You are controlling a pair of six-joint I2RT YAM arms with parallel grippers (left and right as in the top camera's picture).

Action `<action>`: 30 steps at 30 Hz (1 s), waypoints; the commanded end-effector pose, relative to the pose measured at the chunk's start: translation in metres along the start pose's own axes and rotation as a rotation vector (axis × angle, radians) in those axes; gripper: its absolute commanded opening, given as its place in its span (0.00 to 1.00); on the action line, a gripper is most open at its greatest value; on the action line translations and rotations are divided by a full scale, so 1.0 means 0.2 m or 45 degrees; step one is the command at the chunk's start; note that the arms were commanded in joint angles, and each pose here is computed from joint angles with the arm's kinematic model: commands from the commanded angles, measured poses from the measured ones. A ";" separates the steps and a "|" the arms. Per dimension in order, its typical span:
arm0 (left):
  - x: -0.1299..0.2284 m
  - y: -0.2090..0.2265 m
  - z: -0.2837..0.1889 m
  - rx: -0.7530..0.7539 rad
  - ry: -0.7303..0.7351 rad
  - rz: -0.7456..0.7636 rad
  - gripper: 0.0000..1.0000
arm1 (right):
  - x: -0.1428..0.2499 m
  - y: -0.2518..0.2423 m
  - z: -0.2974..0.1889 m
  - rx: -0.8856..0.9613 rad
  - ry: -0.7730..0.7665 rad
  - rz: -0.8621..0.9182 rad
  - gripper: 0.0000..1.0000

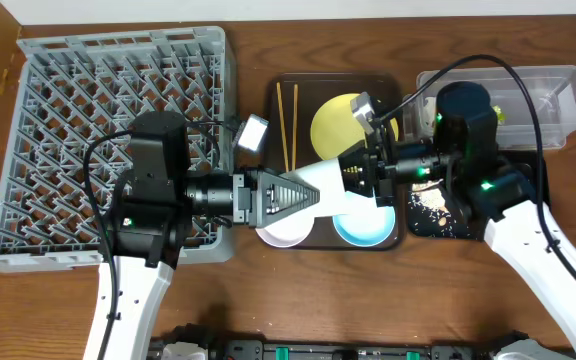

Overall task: Sort waste into correct bins and load items into the dishwasher
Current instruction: 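Hand the white cup from the right gripper to the left gripper, then place the white cup into the dish rack with the left gripper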

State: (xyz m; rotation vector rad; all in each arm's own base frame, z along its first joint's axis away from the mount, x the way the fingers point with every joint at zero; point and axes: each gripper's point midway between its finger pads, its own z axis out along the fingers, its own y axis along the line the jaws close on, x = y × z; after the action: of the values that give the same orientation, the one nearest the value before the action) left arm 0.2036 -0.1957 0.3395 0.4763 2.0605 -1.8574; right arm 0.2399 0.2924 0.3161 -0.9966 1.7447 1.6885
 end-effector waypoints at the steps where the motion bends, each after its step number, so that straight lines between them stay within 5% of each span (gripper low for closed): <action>1: 0.05 -0.15 0.00 0.144 0.081 0.059 0.68 | -0.04 -0.10 -0.02 0.119 -0.048 0.027 0.01; 5: 0.05 -0.14 0.00 0.138 0.075 0.071 0.64 | -0.04 -0.10 -0.02 0.120 -0.049 0.027 0.01; 9: 0.01 -0.10 0.00 0.073 0.032 0.097 0.60 | -0.05 -0.12 -0.05 0.146 -0.066 0.030 0.43; 13: -0.06 -0.03 -0.02 -0.065 -0.071 0.135 0.55 | -0.06 -0.20 -0.15 0.218 -0.101 0.089 0.58; 18: -0.17 0.25 -0.19 -0.581 -0.363 0.061 0.55 | 0.08 -0.37 -0.22 0.433 -0.072 0.383 0.61; 22: -0.13 0.49 -0.47 -1.123 -0.541 -0.093 0.55 | 0.39 -0.48 -0.19 0.749 0.144 0.552 0.62; 30: 0.11 0.58 -1.10 -2.075 -0.800 -0.392 0.59 | 0.64 -0.49 -0.07 1.105 0.409 0.397 0.72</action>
State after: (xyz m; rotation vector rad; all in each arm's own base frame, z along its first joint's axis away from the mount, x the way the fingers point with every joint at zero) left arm 0.2399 -0.0312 0.2347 -0.5171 2.4855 -0.3424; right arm 0.2345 0.2663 0.1644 -0.5893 2.6238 0.9631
